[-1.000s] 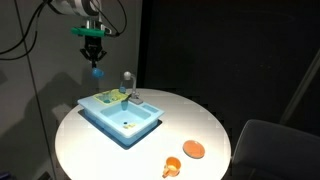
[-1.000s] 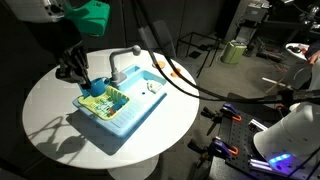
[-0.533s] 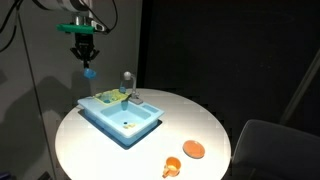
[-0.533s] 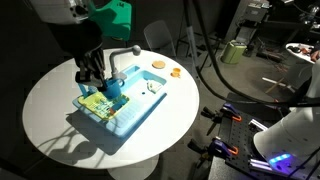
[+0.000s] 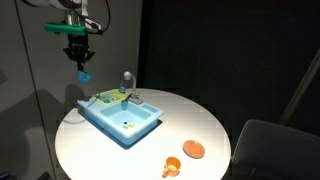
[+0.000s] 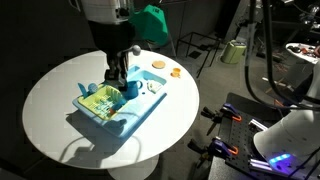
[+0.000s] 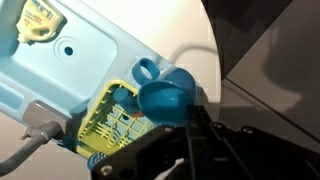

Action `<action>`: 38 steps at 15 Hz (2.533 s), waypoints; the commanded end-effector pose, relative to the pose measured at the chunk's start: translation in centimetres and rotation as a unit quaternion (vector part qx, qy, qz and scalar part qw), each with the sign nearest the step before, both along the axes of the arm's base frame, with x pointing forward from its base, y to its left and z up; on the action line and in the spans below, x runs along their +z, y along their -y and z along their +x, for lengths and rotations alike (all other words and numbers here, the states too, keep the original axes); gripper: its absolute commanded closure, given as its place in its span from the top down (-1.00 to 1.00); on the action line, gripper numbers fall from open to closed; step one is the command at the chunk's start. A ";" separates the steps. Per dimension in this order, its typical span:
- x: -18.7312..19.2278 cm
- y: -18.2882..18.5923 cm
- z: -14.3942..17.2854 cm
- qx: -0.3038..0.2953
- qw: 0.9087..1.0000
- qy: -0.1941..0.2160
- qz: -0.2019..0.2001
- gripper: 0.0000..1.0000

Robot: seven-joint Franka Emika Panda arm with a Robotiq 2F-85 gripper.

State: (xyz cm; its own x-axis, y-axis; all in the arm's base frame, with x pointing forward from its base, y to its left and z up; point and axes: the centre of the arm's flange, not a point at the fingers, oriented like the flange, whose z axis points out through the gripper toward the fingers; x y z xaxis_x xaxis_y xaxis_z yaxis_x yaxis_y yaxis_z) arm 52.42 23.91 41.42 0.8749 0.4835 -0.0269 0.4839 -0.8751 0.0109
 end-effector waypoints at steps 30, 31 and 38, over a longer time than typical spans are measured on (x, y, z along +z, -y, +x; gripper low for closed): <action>-1.7 25.7 -6.8 -0.303 0.940 0.148 0.053 -0.98; -1.9 26.6 -6.8 -0.313 0.936 0.150 0.054 -0.98; -3.4 31.0 -7.2 -0.372 0.918 0.134 0.042 -0.98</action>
State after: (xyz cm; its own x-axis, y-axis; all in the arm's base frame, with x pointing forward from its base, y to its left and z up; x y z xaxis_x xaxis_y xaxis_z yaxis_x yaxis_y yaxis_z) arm 45.45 -5.87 38.64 0.9448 -0.2017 0.2582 -0.1972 -0.9794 -0.0432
